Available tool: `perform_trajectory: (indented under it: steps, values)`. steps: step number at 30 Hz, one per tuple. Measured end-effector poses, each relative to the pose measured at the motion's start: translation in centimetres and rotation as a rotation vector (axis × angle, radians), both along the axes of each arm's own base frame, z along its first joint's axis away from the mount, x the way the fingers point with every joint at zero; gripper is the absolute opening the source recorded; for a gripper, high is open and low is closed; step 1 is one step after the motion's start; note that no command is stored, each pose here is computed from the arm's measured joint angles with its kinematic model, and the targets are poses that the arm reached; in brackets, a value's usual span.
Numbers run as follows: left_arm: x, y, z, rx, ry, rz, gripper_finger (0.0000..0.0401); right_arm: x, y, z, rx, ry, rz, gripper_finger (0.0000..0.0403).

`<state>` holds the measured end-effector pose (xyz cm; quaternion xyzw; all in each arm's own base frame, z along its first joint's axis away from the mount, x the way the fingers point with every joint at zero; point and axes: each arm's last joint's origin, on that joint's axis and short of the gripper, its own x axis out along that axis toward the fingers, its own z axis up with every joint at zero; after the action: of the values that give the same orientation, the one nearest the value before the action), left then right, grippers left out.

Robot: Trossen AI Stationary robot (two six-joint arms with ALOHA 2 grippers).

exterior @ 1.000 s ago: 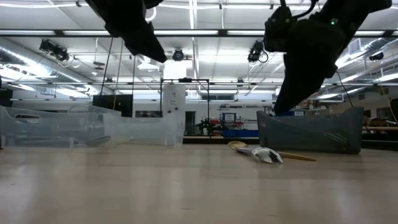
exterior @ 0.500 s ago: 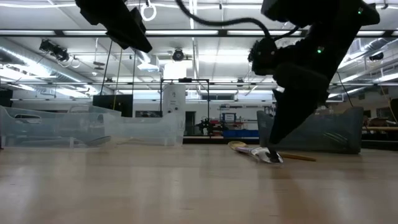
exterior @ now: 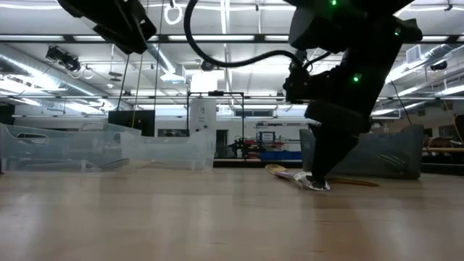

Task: Sort silverware by color (type)
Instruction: Put the gold spoon into the top transparent bin

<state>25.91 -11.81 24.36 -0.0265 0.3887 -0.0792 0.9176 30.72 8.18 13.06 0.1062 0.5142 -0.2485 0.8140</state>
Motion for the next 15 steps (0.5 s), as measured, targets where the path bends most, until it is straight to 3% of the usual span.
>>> perform_trajectory:
  steps: [9,15]
  values:
    - [-1.2,-2.3,0.0,0.0,0.001,-0.093,0.013,0.1,0.2,-1.0,0.051,0.044,0.008,0.0118]
    - [-1.4,-2.7,0.0,-0.001,-0.002,-0.106,0.013,0.1,0.3,-1.0,0.078,0.048,-0.004,0.0059]
